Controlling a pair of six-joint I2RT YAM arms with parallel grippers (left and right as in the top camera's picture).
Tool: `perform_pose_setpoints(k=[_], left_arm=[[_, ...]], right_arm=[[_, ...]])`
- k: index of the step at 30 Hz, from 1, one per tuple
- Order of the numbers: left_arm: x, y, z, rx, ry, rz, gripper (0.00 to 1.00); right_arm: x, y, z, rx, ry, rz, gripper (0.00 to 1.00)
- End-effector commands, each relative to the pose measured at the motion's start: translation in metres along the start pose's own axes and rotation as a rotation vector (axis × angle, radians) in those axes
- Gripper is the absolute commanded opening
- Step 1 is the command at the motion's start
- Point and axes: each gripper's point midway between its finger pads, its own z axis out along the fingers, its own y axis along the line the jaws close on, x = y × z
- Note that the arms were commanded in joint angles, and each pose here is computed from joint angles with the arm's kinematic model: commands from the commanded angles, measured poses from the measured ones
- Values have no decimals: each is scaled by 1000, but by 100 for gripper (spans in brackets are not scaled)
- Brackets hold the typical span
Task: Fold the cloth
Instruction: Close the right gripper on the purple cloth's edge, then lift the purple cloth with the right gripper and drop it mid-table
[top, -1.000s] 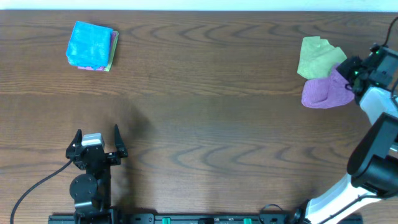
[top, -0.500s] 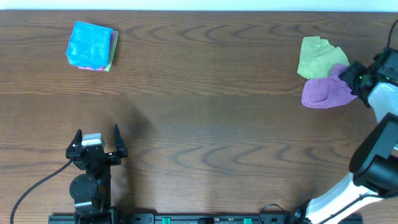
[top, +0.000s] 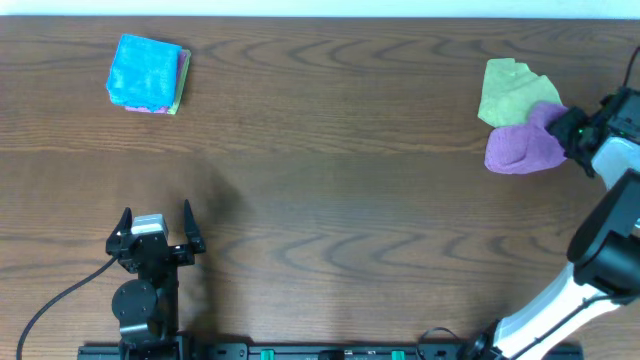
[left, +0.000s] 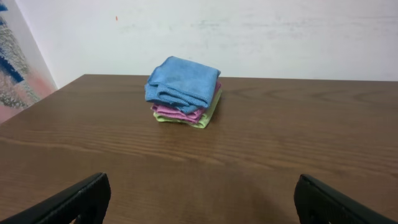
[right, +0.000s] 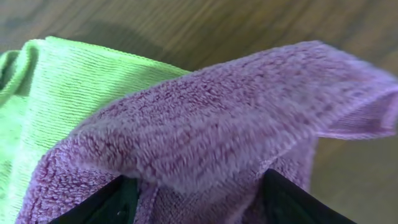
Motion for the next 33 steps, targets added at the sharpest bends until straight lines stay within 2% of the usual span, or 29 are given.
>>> perform_pose_setpoints(k=[1, 10, 15, 18, 22, 25, 27, 33], left_arm=[[22, 2, 3, -19, 55, -10, 95], [22, 2, 3, -19, 55, -9, 96], [22, 2, 3, -19, 55, -10, 95], [22, 2, 3, -19, 55, -10, 95], [22, 2, 3, -19, 55, -9, 95], [22, 2, 3, -19, 55, -9, 96], [22, 2, 3, -19, 55, -10, 95], [22, 2, 3, -19, 55, -10, 95]], right_arm=[[-7, 19, -2, -102, -9, 31, 64], [-16, 39, -6, -206, -26, 59, 62], [-20, 47, -8, -247, -28, 55, 43], [-18, 51, -9, -270, -18, 54, 41], [-20, 57, -13, -304, -17, 58, 30], [-23, 59, -16, -310, -22, 60, 10], [-25, 64, -18, -333, -20, 56, 2], [-40, 90, -34, -448, -24, 30, 2]])
